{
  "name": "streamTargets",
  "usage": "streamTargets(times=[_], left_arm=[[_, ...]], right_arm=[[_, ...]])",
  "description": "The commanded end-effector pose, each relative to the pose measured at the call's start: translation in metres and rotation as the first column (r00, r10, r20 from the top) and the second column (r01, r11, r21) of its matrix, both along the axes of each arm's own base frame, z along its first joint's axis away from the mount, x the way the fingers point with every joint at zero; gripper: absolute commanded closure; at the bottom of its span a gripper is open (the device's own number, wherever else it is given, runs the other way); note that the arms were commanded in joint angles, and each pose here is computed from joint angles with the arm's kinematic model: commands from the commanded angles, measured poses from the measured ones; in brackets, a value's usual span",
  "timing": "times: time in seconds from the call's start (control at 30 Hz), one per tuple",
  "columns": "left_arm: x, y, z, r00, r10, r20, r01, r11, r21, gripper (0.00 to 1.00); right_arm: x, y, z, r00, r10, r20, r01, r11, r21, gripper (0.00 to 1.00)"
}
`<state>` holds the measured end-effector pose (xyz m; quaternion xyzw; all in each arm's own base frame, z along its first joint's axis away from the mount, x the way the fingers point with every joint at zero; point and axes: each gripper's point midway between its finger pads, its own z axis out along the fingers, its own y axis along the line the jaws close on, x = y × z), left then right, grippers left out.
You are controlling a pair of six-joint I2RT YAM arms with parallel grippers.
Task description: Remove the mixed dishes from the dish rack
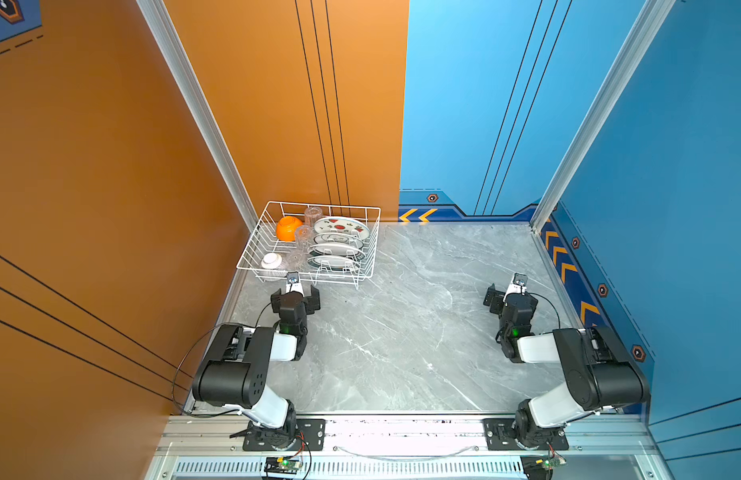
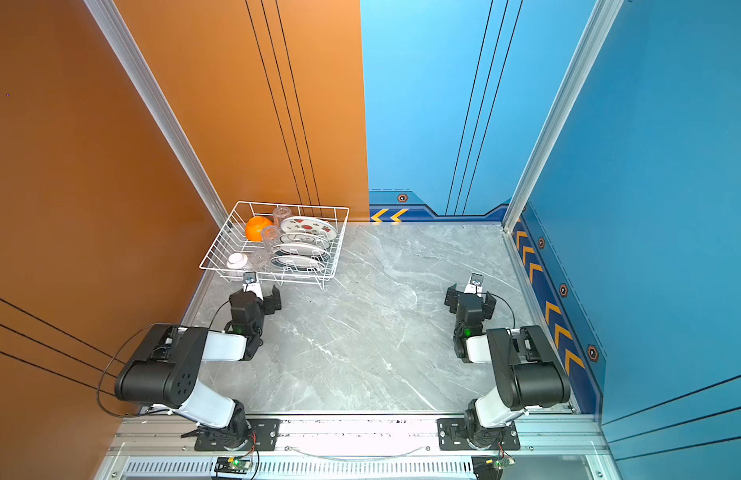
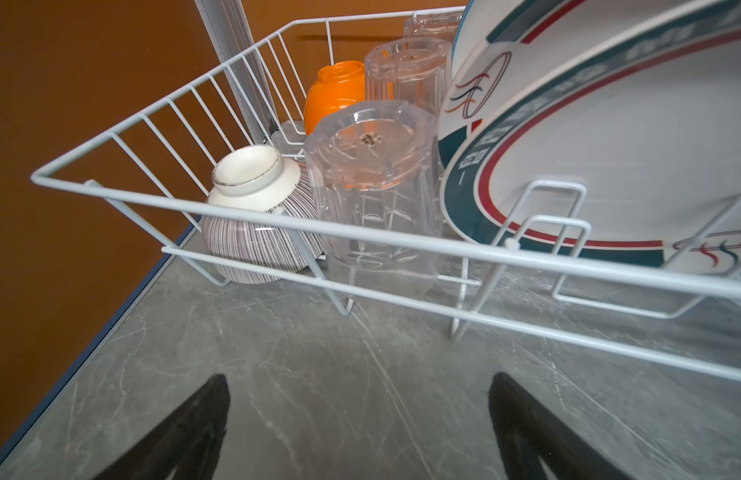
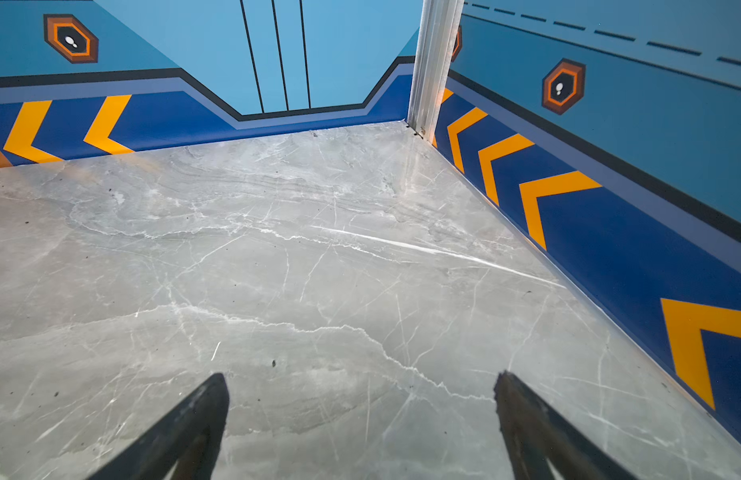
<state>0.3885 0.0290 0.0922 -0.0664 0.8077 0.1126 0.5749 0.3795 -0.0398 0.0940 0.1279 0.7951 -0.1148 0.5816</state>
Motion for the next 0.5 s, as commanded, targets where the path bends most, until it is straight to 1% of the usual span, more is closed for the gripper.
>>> streamTargets(times=[0.0, 0.47], left_arm=[[0.0022, -0.0045, 0.0017, 1.0, -0.022, 0.01, 0.022, 1.0, -0.002, 0.02], [0.0028, -0.0017, 0.0009, 1.0, -0.028, 0.011, 0.029, 0.999, -0.024, 0.02]], right_arm=[[0.0036, 0.0006, 0.0051, 1.0, 0.001, 0.011, -0.001, 1.0, -0.014, 0.0], [0.0036, 0.0009, 0.0047, 1.0, 0.002, 0.01, -0.002, 1.0, -0.012, 0.0]])
